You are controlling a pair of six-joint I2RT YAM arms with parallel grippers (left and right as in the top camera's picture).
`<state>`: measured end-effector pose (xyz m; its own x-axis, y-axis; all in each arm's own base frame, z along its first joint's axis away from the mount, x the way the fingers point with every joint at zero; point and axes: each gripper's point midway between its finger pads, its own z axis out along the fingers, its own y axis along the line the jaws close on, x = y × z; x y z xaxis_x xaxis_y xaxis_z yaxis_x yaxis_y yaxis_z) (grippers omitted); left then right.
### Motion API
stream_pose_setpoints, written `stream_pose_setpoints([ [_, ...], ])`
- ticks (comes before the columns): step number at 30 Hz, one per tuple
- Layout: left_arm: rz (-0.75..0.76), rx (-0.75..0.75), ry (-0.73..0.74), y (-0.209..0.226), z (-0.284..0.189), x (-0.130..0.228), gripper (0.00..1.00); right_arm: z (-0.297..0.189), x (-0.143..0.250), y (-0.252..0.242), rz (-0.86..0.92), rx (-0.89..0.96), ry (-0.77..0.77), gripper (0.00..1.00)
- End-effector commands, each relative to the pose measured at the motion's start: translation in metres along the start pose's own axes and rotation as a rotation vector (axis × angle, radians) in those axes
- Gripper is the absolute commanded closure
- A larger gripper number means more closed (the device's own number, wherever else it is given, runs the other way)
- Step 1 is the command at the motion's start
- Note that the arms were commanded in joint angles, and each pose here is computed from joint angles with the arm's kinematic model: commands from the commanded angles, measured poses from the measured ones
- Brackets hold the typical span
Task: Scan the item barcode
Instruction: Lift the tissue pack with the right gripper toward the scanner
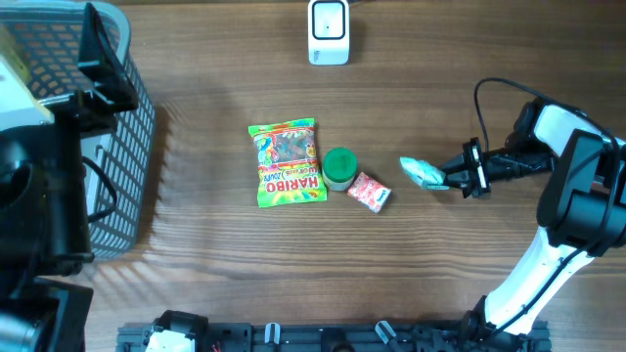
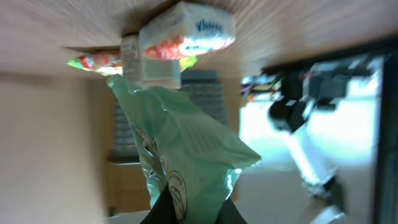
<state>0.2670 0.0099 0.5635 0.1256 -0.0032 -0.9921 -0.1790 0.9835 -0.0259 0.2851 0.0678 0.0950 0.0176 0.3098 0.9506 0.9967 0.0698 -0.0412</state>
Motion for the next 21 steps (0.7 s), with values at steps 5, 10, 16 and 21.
stream_pose_setpoints([
  [5,0.02,0.012,0.039,-0.009,0.018,0.014,0.0,-0.007,0.03,0.04,0.435,-0.172,0.223,0.96],
  [10,0.029,0.012,0.06,-0.013,0.027,0.021,0.0,-0.007,0.028,0.044,0.617,-0.165,0.245,0.96],
  [16,0.032,0.013,0.067,-0.014,0.03,0.023,0.0,-0.008,0.015,0.057,0.332,-0.226,0.199,0.96],
  [21,0.031,0.012,0.065,-0.014,0.029,0.023,0.0,-0.016,0.037,0.076,-0.411,-0.41,0.215,0.96],
])
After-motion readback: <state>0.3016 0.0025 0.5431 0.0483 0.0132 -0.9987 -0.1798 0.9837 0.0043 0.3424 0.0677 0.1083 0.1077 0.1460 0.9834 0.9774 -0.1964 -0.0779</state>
